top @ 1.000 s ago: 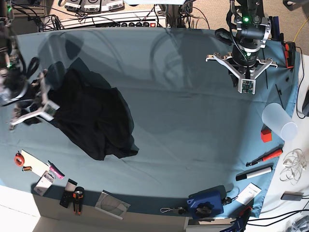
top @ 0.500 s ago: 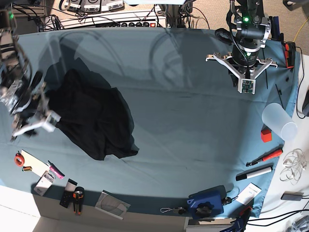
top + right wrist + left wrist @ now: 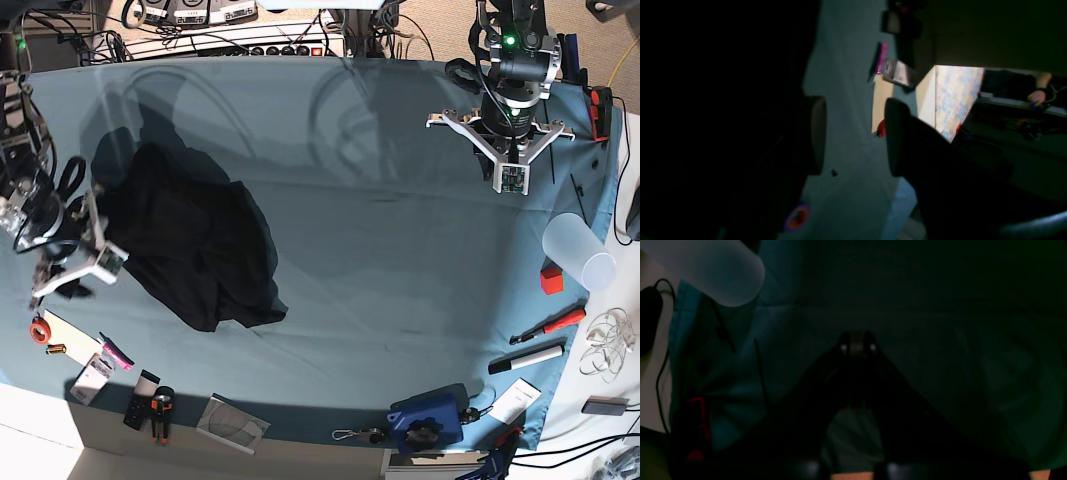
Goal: Layout the t-shirt on the table in an organized manner, then fold the t-shirt properly
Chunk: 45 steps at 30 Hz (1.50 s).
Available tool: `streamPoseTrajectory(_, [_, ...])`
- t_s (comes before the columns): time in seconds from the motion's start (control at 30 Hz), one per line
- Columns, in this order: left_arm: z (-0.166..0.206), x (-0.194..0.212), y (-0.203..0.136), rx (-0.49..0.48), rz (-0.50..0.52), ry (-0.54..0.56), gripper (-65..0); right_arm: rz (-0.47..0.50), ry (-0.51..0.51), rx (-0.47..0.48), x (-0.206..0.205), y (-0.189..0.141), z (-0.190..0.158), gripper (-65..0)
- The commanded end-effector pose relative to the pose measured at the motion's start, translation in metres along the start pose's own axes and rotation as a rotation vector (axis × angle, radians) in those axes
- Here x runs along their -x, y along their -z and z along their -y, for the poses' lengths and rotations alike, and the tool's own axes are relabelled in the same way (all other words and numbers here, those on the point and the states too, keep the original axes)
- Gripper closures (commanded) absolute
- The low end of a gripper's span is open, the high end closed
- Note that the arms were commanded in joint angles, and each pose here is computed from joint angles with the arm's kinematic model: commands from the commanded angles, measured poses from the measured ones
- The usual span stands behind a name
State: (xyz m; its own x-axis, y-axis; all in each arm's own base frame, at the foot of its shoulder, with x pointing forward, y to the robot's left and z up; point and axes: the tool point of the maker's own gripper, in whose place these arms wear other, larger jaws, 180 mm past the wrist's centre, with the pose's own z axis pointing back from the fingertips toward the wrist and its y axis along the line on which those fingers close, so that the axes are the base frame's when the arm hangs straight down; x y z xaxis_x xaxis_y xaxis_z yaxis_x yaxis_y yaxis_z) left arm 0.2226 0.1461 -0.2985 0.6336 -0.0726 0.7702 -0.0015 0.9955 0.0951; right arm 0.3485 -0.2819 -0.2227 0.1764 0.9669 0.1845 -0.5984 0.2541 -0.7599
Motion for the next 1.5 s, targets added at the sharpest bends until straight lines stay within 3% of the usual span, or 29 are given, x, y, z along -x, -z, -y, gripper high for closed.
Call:
streamPoseTrajectory(0.0, [-0.002, -0.011, -0.003, -0.006, 0.046, 0.002, 0.0, -0.005, -0.017, 0.052, 0.001, -0.006, 0.019, -28.6])
streamPoseTrajectory(0.17, [-0.002, -0.011, -0.003, -0.007, 0.047, 0.002, 0.0, 0.003, -0.037, 0.024, 0.0, -0.006, 0.013, -32.4])
streamPoseTrajectory(0.4, [-0.002, -0.011, -0.003, -0.006, 0.046, 0.002, 0.0, -0.046, -0.036, 0.019, 0.009, -0.007, 0.014, -32.7])
streamPoseTrajectory(0.57, [-0.002, -0.011, -0.003, -0.006, 0.047, 0.001, 0.0, -0.021, -0.011, -0.023, 0.006, -0.008, 0.008, -32.7])
streamPoseTrajectory(0.87, [-0.002, -0.011, -0.003, -0.006, 0.046, 0.002, 0.0, -0.125, -0.152, -0.183, 0.02, 0.002, -0.047, -32.7])
streamPoseTrajectory(1.07, [-0.002, -0.011, -0.003, -0.006, 0.046, 0.002, 0.0, -0.087, -0.231, -0.158, 0.011, 0.006, -0.049, -32.7])
streamPoseTrajectory(1.37, [-0.002, -0.011, -0.003, -0.006, 0.047, 0.002, 0.0, -0.079, -0.23, -0.159, 0.01, 0.006, -0.05, -32.7])
streamPoseTrajectory(1.47, [-0.002, -0.011, -0.003, -0.006, 0.047, 0.002, 0.0, -0.037, -0.213, -0.145, 0.002, 0.007, -0.048, -32.7])
